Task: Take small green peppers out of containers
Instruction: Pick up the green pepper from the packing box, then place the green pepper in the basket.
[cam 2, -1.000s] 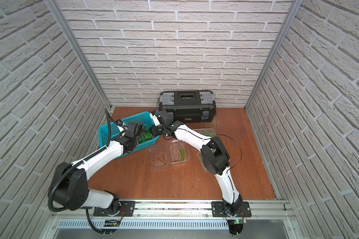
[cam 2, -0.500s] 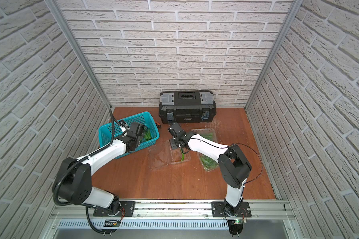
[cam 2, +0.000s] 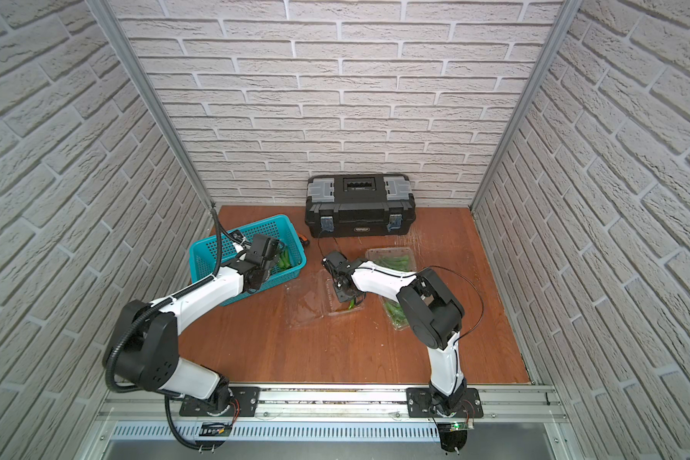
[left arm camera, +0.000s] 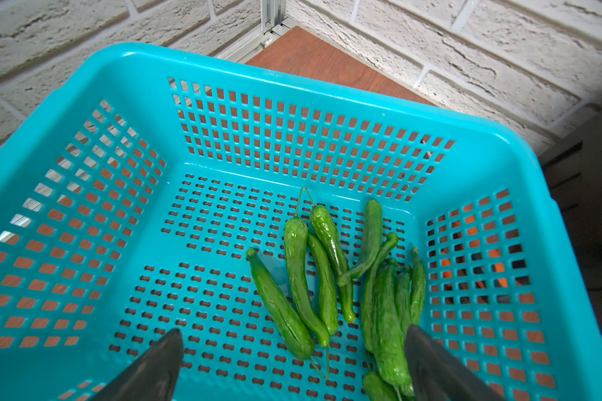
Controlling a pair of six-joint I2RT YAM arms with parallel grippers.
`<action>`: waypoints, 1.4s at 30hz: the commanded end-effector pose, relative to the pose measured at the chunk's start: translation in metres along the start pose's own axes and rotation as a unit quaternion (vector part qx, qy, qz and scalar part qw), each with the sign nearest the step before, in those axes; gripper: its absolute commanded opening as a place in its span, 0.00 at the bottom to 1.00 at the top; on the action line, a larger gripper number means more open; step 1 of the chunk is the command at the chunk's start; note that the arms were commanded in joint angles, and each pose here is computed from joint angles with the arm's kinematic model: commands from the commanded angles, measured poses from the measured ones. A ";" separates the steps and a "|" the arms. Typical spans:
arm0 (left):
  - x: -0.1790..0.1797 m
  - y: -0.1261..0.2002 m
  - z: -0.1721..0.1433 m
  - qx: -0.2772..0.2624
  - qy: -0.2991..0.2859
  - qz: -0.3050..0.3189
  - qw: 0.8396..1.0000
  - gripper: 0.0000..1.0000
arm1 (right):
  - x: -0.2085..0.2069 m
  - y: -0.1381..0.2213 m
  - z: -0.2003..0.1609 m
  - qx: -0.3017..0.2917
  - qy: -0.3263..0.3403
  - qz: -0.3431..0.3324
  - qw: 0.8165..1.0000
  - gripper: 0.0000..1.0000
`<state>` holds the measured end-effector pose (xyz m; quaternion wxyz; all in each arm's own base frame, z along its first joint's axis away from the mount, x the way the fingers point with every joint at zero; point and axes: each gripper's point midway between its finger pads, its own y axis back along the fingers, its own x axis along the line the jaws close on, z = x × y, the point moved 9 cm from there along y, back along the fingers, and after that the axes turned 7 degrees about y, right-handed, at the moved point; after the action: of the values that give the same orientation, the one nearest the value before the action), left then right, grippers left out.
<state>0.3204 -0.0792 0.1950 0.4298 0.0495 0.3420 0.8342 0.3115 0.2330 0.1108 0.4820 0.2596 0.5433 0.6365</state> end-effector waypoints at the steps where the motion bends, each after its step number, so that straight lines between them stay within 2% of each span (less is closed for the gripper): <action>1: -0.005 0.005 0.009 -0.012 0.006 -0.011 1.000 0.98 | -0.002 0.001 0.004 -0.003 -0.011 -0.004 1.000 0.25; 13: -0.009 0.004 0.009 -0.009 0.000 -0.011 1.000 0.98 | -0.002 0.008 0.016 -0.020 -0.008 0.000 1.000 0.06; 17: -0.010 0.004 0.010 -0.009 0.000 -0.010 1.000 0.98 | -0.005 0.028 0.035 -0.065 -0.012 0.000 0.998 0.04; 20: -0.009 0.003 0.010 -0.009 -0.001 -0.007 1.000 0.98 | -0.005 0.050 0.054 -0.120 -0.015 0.017 0.992 0.03; 24: -0.009 0.004 0.011 -0.014 0.002 -0.004 1.000 0.98 | 0.002 0.081 0.086 -0.202 -0.016 0.080 0.976 0.03; 29: -0.009 0.005 0.015 -0.022 0.006 -0.001 1.000 0.98 | 0.024 0.109 0.136 -0.288 0.009 0.191 0.938 0.04; 32: -0.008 0.006 0.016 -0.023 0.006 0.000 1.000 0.98 | 0.038 0.116 0.166 -0.314 0.018 0.245 0.917 0.09; 35: -0.005 0.008 0.017 -0.027 0.006 0.006 1.000 0.98 | 0.044 0.121 0.184 -0.331 -0.003 0.276 0.902 0.24; 38: -0.001 0.012 0.021 -0.038 0.008 0.011 0.999 0.98 | 0.044 0.120 0.188 -0.336 -0.018 0.279 0.900 0.30; 42: 0.007 0.018 0.025 -0.059 0.010 0.020 0.998 0.98 | 0.031 0.120 0.179 -0.347 -0.031 0.248 0.904 0.31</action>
<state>0.3206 -0.0757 0.2106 0.4221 0.0411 0.3203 0.8471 0.4129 0.3549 0.2515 0.3713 0.2310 0.2219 0.8715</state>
